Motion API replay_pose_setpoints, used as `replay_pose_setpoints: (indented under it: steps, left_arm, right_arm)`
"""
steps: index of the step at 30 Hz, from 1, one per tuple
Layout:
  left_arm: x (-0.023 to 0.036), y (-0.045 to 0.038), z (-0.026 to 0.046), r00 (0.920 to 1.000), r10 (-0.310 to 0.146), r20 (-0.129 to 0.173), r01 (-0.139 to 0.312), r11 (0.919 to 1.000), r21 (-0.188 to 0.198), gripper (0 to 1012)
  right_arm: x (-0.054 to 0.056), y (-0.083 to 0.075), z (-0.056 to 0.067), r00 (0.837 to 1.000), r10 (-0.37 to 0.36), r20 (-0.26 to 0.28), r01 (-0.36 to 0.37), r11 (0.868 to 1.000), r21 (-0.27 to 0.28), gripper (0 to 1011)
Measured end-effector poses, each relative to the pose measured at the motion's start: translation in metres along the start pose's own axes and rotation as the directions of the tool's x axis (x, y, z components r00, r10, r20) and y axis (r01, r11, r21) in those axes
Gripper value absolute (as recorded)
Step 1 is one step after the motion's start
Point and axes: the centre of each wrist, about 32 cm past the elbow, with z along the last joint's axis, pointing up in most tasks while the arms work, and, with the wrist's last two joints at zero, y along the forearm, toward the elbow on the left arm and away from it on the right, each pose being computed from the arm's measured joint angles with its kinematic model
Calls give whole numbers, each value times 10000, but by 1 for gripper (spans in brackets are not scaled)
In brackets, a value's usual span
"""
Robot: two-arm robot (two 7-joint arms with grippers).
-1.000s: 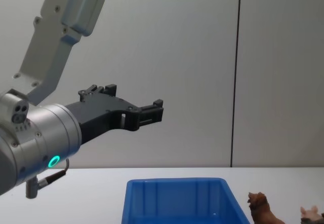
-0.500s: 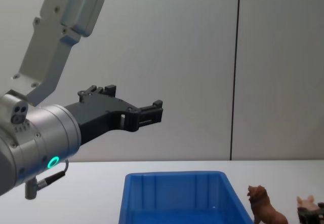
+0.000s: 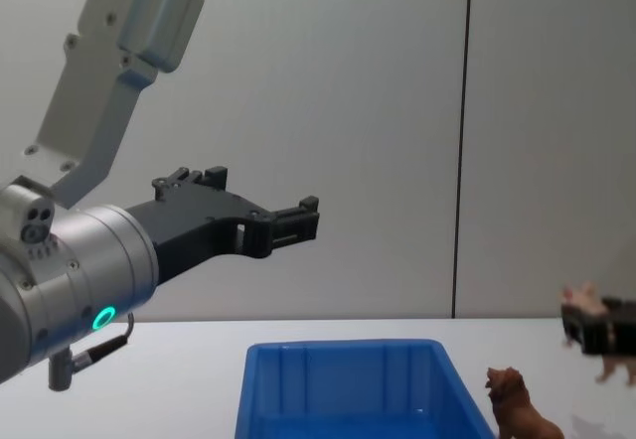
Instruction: Pick up the two dolls from the table and place them into the box.
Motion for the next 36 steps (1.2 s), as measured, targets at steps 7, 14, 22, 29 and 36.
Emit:
replay_pose_setpoints:
  steps: [7,14,22,29,36]
  left_arm:
    - [0,0,0,10000,-1,-1,1,10000,0,1001]
    - [0,0,0,10000,-1,0,1,10000,0,1001]
    - [0,0,0,10000,-1,-1,1,10000,0,1001]
    - [0,0,0,10000,-1,0,1,10000,0,1001]
    - [0,0,0,10000,-1,0,1,10000,0,1001]
  right_arm:
    - [-8,-10,163,9995,315,-10,-311,9928,1153,374]
    - [-35,-20,319,9953,966,-37,-936,9727,2124,374]
    - [-86,-24,452,9811,1936,-53,-1848,9443,2723,374]
    - [-161,-7,541,9536,3008,-91,-2856,9141,2879,374]
    - [-252,28,588,9131,4072,-200,-3901,8870,2472,374]
